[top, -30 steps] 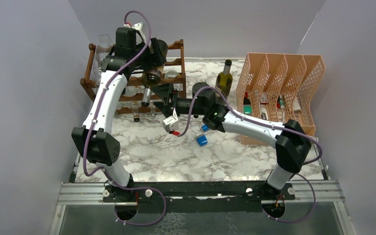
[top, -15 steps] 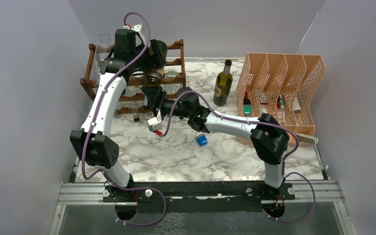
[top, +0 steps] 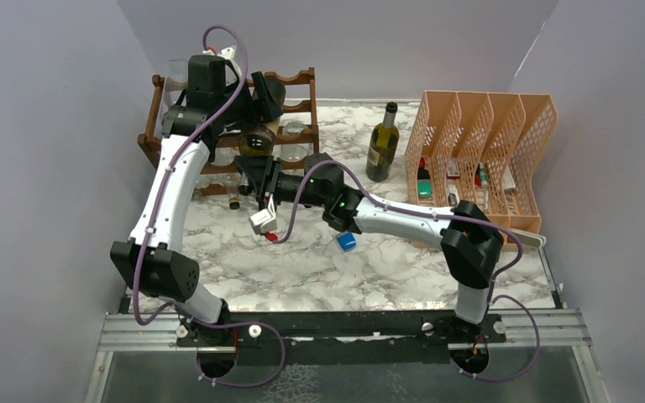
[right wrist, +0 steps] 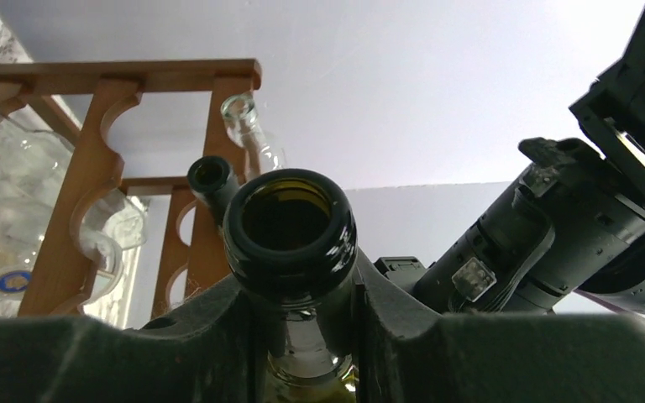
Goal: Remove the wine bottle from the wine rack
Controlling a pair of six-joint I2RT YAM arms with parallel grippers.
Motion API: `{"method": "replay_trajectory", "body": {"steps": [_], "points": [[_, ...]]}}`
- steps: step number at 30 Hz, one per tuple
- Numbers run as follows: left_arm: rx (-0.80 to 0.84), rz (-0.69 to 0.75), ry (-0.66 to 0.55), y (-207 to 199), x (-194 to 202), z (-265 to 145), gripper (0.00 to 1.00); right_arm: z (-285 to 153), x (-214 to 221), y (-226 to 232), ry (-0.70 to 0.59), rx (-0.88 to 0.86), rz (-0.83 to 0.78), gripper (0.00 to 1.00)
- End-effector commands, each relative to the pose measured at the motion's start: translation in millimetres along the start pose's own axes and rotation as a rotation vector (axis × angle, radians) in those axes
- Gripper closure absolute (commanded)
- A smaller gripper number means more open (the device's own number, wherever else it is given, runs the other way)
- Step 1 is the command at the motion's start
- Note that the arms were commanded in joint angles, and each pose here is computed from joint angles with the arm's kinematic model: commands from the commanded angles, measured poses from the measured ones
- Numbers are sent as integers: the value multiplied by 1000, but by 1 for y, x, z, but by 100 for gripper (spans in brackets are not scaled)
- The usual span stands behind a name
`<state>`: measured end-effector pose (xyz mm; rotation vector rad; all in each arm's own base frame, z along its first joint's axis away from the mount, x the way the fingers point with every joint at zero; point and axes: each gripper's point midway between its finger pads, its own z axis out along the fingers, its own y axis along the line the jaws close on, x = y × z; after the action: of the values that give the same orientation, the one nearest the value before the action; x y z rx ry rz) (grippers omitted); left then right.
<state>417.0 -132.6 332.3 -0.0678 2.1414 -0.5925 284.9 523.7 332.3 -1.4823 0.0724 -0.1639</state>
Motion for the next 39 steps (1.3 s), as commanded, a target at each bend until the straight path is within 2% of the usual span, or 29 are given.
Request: {"method": "replay_trajectory", "body": {"steps": [1,4,9,11,13,14,15,16,23,28,35,39], "points": [[155,33,-175,-45,-39,-55,97,-23,-29,-82,-74,137,-21,91],[200,12,-179,-55,-35,-71,93,-37,-53,-104,-116,137,-13,99],[377,-14,-127,-83,-10,-91,79,-65,-93,-129,-208,109,68,99],[438,-42,-97,-90,4,-95,63,-75,-103,-129,-241,50,142,99],[455,-69,-95,-91,14,-99,43,-82,-105,-125,-231,22,193,99],[455,-90,-97,-90,17,-101,29,-86,-104,-124,-217,26,197,99],[449,-107,-98,-87,22,-101,10,-89,-104,-122,-203,35,194,99],[445,-120,-96,-85,27,-102,2,-94,-104,-123,-193,47,193,99],[388,-143,-32,-60,74,-92,1,-119,-108,-108,-147,-38,336,99],[343,-129,-47,-49,85,-93,1,-140,-109,-75,-90,-86,500,99],[231,-41,-128,-30,80,-105,1,-171,-95,-47,73,8,820,99],[228,-8,-177,-31,74,-117,1,-183,-69,-30,248,99,972,99]]}}
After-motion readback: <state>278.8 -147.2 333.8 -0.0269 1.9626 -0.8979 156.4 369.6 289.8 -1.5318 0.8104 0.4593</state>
